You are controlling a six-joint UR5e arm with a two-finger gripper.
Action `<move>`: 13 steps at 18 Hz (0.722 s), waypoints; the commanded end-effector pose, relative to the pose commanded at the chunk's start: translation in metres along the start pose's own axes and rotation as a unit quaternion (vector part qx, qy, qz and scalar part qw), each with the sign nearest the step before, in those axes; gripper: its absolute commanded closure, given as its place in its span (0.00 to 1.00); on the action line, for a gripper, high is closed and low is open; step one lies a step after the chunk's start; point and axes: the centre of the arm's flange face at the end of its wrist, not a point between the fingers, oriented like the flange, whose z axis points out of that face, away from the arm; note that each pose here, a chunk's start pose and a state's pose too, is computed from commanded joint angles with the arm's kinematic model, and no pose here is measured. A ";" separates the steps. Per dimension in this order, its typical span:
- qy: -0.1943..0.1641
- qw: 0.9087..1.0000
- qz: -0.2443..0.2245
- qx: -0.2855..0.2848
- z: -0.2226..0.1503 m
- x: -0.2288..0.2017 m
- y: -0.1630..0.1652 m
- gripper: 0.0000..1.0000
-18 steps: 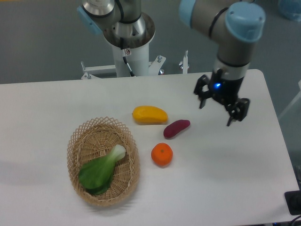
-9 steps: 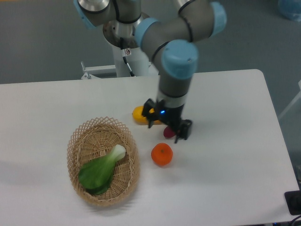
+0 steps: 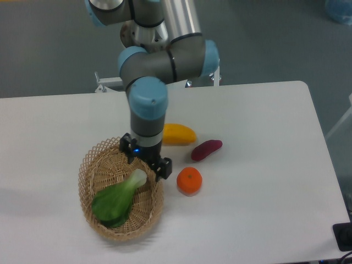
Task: Pick up the green vegetable from the basket
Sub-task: 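Move the open gripper over the wicker basket above the bok choy, then lower the gripper onto the green bok choy and close on it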
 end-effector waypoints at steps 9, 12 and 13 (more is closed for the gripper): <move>-0.037 0.998 0.030 -0.033 0.029 0.020 -0.015 0.00; -0.032 0.999 0.021 -0.038 0.038 0.021 -0.012 0.00; -0.032 0.999 0.021 -0.038 0.039 0.021 -0.012 0.00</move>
